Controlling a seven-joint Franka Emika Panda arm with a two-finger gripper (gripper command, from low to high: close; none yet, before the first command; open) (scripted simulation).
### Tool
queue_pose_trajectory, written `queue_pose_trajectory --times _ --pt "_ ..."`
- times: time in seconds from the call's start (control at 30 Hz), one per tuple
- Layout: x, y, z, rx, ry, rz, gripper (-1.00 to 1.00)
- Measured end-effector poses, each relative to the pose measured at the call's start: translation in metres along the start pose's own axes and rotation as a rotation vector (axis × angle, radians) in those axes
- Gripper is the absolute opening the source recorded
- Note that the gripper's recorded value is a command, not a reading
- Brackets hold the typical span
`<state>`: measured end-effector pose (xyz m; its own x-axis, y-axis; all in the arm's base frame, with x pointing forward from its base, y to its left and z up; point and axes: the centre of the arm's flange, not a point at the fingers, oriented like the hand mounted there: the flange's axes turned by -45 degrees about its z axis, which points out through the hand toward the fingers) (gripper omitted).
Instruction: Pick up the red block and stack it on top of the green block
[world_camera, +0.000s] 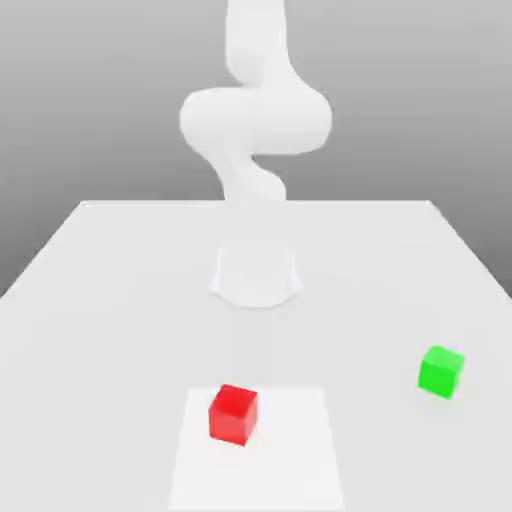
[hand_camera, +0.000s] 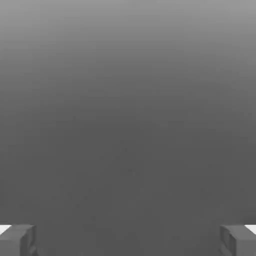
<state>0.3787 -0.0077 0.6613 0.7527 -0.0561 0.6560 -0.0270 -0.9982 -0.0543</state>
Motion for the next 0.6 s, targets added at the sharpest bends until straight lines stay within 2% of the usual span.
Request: queue_pose_trajectory --times 0.3,0.43,0.6 --pt "-0.097 0.022 0.211 0.001 -0.343 0.158 0.00" --pt "-0.170 0.029 0.279 -0.044 -0.493 0.216 0.00" --pt "-0.268 0.044 0.331 -0.138 -0.659 0.276 0.00"
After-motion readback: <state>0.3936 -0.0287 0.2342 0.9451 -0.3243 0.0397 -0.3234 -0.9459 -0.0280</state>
